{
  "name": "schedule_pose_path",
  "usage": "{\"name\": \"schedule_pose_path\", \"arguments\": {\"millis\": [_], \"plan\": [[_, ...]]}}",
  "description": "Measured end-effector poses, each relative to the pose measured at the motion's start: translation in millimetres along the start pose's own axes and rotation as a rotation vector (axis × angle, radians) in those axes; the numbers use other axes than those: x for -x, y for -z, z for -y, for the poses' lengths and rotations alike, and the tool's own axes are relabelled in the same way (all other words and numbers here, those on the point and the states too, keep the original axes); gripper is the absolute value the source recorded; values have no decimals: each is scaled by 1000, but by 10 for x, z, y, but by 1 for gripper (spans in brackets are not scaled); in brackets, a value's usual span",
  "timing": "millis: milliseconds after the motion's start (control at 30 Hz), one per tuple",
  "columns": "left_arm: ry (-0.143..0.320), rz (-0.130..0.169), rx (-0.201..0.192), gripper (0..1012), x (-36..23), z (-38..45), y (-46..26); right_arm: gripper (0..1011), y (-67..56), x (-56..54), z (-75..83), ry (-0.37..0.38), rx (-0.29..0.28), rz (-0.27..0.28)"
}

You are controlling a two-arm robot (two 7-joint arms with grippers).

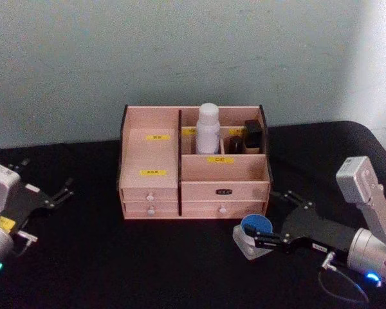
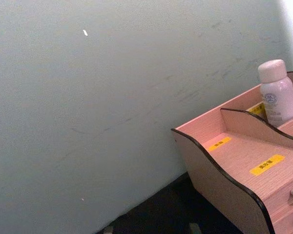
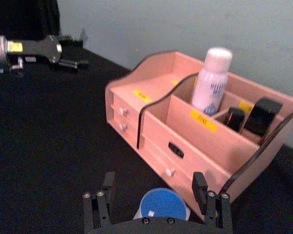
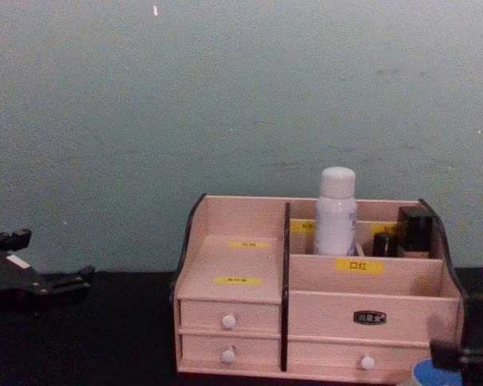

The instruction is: Pick up the facial cleanser and watermelon frost from the table and place them into the tiered storage box.

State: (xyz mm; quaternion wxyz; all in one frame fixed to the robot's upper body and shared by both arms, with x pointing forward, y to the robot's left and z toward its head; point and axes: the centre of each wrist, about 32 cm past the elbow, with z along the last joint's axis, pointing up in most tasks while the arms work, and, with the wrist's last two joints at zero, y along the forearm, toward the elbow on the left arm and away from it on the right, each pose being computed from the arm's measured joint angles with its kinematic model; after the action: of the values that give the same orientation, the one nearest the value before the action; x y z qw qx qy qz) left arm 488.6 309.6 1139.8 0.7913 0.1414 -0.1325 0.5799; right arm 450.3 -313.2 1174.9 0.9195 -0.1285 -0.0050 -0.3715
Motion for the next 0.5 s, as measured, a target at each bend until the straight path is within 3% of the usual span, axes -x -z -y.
{"name": "schedule_pose_path", "arguments": {"millis": [500], "plan": [[0, 0, 0, 1001, 0, 0, 0, 1000, 154, -60, -95, 7, 79, -32]]}}
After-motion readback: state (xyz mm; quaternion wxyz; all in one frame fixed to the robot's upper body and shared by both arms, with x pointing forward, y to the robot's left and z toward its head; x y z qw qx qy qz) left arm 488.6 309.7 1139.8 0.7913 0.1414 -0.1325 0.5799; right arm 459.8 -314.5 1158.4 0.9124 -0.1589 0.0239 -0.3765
